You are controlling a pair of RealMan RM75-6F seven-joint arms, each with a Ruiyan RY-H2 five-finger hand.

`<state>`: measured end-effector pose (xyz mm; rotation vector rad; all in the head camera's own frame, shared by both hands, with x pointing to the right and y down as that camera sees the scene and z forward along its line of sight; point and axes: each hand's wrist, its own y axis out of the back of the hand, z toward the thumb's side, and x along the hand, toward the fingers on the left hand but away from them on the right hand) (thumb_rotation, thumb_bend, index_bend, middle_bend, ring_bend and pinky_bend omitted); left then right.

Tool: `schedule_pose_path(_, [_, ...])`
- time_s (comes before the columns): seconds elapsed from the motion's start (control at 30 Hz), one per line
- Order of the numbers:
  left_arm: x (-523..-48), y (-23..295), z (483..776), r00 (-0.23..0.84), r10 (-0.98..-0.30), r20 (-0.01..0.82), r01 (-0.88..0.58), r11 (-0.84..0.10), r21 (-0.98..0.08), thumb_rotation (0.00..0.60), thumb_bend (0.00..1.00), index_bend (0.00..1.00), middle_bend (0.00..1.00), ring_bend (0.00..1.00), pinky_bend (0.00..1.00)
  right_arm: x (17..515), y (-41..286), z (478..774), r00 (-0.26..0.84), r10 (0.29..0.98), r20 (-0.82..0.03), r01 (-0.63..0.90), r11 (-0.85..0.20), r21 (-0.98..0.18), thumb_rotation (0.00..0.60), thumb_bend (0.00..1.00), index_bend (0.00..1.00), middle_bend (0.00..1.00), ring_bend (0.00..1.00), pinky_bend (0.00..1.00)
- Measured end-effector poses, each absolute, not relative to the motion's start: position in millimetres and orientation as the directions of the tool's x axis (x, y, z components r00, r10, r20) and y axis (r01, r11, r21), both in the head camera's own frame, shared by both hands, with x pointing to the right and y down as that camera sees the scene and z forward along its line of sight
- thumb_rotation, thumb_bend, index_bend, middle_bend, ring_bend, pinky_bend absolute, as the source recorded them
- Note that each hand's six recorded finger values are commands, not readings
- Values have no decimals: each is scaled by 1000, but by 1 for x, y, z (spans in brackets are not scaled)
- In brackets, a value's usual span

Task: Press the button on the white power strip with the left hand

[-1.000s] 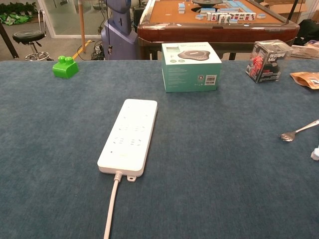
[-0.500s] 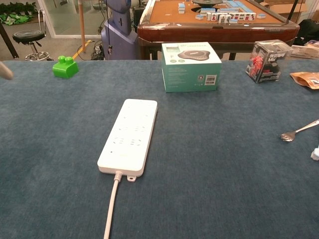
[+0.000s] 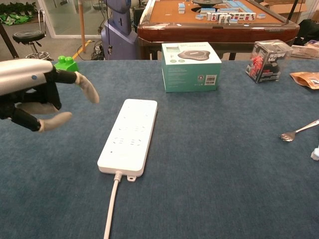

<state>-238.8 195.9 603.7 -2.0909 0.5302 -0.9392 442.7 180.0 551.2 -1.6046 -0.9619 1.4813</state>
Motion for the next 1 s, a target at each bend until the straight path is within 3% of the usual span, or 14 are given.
schedule_pose_path(0.2, [-215, 205, 615, 681, -564, 468, -2, -640, -769, 600, 519, 321, 1000, 1000, 1000, 444, 179, 550, 52, 897, -440, 44, -442, -896, 600, 376, 489, 355, 415, 629])
schedule_pose_path(0.47, [-193, 210, 623, 688, -530, 495, 45, -650, -759, 600, 578, 265, 1000, 1000, 1000, 441, 177, 547, 59, 901, -431, 44, -433, -900, 600, 377, 489, 356, 415, 629])
schedule_pose_path(1.0, [-170, 221, 643, 685, -469, 558, 126, -678, -724, 600, 579, 259, 1000, 1000, 1000, 442, 178, 556, 57, 890, -452, 46, -454, -890, 600, 376, 489, 356, 415, 629])
